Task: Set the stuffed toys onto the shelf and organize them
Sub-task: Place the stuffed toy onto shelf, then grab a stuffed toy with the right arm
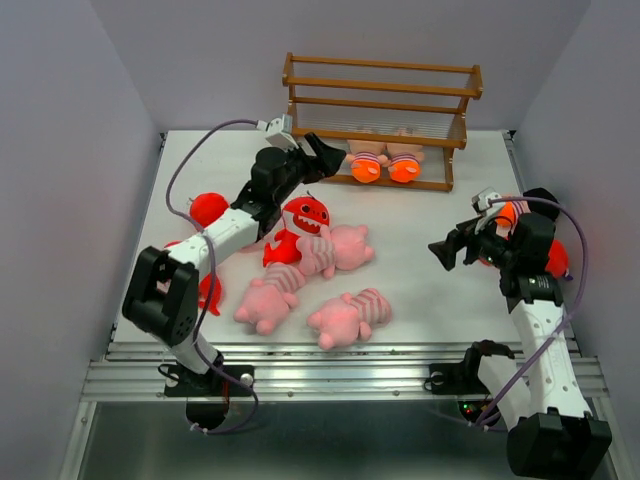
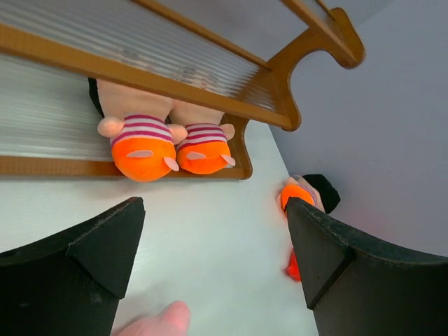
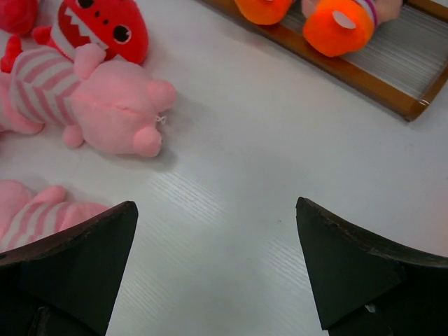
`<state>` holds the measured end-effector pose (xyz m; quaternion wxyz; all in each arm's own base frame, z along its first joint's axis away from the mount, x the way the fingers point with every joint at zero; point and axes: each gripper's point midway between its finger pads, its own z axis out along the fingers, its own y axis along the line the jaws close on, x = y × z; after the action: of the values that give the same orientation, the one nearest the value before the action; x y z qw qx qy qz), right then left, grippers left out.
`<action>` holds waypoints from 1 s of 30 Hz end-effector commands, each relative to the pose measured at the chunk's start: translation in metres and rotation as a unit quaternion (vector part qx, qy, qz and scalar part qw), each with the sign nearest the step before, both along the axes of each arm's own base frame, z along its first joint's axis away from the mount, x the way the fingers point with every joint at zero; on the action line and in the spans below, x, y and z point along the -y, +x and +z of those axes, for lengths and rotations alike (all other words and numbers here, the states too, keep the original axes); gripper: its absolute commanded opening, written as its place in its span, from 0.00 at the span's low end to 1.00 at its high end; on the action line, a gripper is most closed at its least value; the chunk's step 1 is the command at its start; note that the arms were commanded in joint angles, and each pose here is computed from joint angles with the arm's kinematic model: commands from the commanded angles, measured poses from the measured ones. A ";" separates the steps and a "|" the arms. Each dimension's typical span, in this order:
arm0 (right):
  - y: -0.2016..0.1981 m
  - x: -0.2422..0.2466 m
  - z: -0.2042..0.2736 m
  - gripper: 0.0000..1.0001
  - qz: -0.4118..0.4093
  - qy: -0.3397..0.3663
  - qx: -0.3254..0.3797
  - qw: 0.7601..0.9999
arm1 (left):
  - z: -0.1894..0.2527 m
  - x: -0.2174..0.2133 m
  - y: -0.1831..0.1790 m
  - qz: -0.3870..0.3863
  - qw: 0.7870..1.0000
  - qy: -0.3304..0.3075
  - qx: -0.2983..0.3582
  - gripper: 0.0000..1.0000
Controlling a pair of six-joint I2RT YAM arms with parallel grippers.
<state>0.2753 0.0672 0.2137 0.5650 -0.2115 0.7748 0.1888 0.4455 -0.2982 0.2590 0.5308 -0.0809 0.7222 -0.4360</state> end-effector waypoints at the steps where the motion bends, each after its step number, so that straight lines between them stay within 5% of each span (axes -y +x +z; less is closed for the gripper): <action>1: -0.020 -0.024 -0.011 1.00 0.104 0.001 0.003 0.995 | 0.049 -0.028 -0.031 -0.013 0.987 0.123 0.108 0.93; 5: -0.030 -0.033 -0.018 1.00 0.151 0.003 -0.003 0.988 | 0.082 -0.075 -0.068 0.025 0.968 0.203 0.143 0.94; 11: -0.034 -0.037 -0.032 1.00 0.175 0.010 -0.028 0.984 | 0.063 -0.151 -0.142 0.083 0.940 0.286 0.168 0.99; 23: -0.047 -0.041 -0.052 1.00 0.215 0.008 -0.042 0.976 | 0.028 -0.207 -0.189 0.162 0.930 0.288 0.161 0.99; 30: -0.014 0.005 -0.059 1.00 0.090 -0.015 -0.061 0.994 | 0.030 -0.192 -0.192 0.125 0.933 0.280 0.188 0.99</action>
<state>0.2404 0.0886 0.1521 0.4728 -0.3125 0.7691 0.2956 0.2500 -0.0998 0.2816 0.6966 0.0471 0.7003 -0.1487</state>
